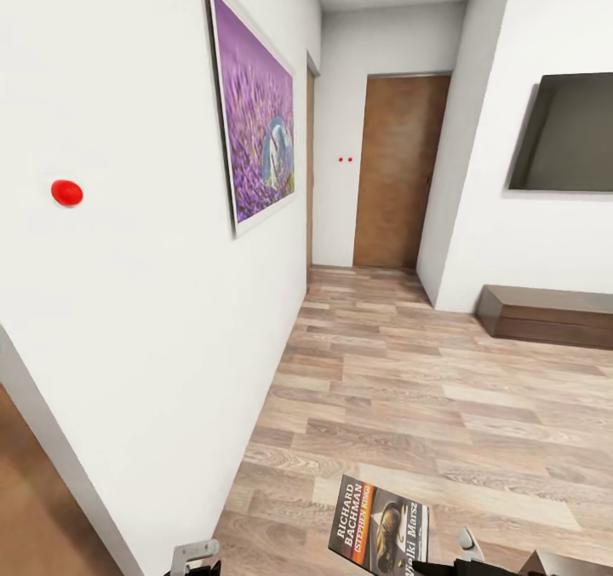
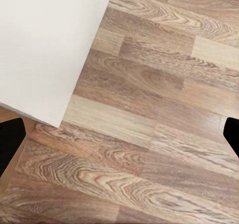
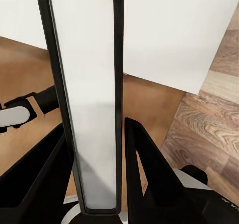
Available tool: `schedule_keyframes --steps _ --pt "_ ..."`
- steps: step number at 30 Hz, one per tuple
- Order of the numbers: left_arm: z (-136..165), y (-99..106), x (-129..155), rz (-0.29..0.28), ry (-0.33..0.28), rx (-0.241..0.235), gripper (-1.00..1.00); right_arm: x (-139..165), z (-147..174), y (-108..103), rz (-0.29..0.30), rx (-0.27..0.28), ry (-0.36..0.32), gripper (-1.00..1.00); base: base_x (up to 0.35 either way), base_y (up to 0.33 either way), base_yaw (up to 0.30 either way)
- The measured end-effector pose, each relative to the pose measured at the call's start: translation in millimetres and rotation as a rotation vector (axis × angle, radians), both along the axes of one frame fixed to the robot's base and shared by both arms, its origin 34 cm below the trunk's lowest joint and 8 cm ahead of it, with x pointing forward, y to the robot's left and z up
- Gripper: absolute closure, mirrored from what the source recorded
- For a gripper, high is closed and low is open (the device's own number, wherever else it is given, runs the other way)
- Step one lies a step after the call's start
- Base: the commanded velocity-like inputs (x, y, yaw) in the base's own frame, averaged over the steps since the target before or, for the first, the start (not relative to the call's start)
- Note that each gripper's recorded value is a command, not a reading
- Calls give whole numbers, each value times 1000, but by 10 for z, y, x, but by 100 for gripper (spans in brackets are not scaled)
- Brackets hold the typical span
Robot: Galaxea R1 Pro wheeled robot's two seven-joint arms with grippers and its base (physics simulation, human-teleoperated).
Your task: In the bedroom, move the book from the bed onto either nightstand, and place the two sandals side by side next to the bed.
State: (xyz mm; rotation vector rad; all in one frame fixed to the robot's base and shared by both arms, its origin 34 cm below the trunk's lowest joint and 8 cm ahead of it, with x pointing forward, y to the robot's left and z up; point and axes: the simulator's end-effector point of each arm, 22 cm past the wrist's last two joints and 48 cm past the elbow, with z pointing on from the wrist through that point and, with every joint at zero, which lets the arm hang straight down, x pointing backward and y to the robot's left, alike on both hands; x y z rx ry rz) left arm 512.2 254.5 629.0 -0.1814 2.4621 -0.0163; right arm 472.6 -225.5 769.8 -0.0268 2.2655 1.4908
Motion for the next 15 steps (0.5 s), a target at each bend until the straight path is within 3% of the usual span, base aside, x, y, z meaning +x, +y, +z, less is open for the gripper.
schedule_keyframes --steps 7,15 --pt "1 0 -3 0 0 0 -100 0 2 -1 0 0 -1 100 197 -42 0" --pt "-1 1 -1 0 0 0 -100 1 0 0 0 0 0 100 30 -6 0"
